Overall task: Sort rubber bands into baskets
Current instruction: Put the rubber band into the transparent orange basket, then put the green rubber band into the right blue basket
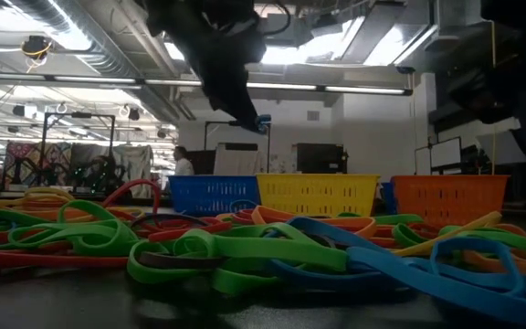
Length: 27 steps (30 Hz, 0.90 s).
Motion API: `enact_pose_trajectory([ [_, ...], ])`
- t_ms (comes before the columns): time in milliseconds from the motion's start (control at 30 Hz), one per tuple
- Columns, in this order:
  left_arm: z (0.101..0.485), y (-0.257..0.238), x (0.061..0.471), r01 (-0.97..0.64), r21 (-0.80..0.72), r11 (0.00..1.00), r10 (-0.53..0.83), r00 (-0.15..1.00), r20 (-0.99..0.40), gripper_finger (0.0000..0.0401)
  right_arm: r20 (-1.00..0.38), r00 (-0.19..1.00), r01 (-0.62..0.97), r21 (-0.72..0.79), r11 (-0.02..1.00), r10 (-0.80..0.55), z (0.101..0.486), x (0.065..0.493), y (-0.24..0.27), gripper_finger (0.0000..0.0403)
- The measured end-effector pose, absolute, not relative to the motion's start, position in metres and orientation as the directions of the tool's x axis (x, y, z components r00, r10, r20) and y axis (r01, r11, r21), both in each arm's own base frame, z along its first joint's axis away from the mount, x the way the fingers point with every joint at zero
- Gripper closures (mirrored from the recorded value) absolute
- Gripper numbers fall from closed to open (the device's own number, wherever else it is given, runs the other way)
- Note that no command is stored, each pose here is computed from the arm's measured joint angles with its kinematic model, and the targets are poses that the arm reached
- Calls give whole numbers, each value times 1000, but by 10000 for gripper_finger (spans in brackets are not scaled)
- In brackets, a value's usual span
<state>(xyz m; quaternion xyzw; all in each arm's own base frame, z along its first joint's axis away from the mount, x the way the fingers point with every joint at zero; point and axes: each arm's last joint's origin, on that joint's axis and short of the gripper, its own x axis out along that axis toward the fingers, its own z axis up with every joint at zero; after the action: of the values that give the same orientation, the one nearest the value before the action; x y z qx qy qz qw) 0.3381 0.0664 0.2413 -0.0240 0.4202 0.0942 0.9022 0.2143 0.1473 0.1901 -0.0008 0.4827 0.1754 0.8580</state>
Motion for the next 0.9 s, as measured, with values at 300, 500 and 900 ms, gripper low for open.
enact_pose_trajectory([
  [300,250,134,329,-363,118,924,346,668,-659,394,-825,490,-298,145,943,282,186,212,148,244],
  [500,243,163,325,-435,121,892,403,647,-647,367,-824,491,-298,146,943,283,186,212,148,244],
  [900,207,179,330,-466,112,878,395,571,-719,272,-819,473,-321,184,929,326,167,225,159,244],
])
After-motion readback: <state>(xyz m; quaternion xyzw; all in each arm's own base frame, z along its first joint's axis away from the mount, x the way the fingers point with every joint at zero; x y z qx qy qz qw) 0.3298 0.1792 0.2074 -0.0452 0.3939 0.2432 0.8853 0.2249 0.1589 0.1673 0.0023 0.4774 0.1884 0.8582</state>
